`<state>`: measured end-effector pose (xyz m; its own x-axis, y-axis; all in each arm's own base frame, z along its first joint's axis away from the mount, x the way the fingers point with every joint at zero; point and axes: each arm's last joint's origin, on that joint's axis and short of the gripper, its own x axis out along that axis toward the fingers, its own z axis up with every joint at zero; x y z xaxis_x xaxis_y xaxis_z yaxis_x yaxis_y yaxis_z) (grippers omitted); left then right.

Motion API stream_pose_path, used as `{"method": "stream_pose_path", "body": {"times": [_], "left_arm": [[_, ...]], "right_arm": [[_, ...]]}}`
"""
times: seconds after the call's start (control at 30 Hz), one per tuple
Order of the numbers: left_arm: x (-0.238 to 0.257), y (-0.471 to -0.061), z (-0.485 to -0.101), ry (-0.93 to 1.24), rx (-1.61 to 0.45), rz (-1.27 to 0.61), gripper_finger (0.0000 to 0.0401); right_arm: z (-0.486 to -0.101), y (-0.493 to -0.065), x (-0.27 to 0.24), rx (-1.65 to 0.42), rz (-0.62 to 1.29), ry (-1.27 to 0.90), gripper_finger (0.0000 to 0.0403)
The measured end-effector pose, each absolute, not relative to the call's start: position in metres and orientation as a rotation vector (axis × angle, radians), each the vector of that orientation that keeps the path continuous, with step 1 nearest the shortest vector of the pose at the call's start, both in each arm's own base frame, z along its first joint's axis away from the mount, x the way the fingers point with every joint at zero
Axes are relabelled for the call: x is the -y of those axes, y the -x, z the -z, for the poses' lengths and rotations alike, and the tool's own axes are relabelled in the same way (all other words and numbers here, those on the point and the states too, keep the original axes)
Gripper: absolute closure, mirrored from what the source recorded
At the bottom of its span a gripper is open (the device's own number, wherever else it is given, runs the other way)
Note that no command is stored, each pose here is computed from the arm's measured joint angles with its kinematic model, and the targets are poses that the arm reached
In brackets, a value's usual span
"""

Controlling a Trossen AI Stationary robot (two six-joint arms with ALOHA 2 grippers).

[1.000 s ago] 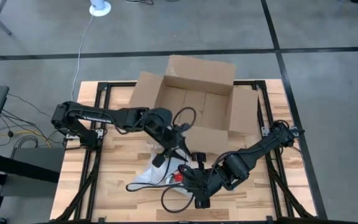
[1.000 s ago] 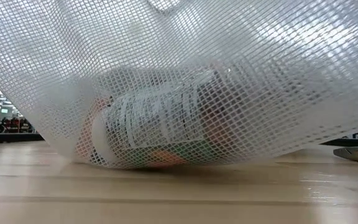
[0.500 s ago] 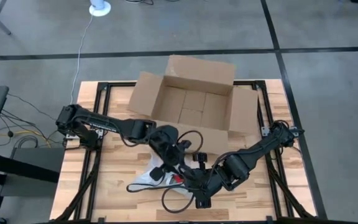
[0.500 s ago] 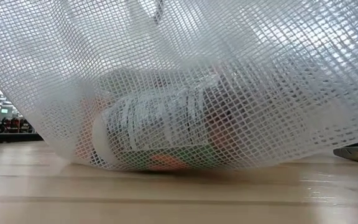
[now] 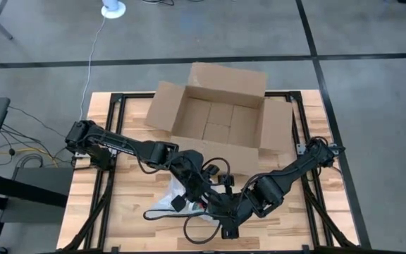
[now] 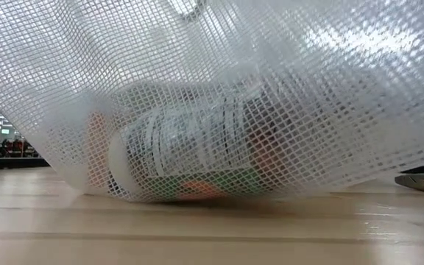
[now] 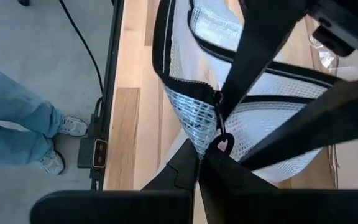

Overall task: Unpack boxes
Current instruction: Close the transparent zip bag

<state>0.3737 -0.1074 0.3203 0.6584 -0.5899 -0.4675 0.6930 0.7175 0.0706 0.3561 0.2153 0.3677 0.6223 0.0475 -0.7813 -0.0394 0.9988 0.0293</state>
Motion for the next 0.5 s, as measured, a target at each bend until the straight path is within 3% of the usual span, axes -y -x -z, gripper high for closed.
{"method": "stream_pose_path", "body": {"times": [0.37, 0.5], "left_arm": [[0.1095, -0.3791, -0.3186, -0.255, -0.392, 0.755, 0.0311], [0.1115, -0.3792, -0.3197, -0.254, -0.379, 0.759, 0.0374]], "right_arm": [[-0.3687, -0.3537, -0.2213, -0.887, -0.071, -0.014, 0.0403], [-0.3693, -0.3534, -0.2208, -0.887, -0.071, -0.017, 0.0403]]}}
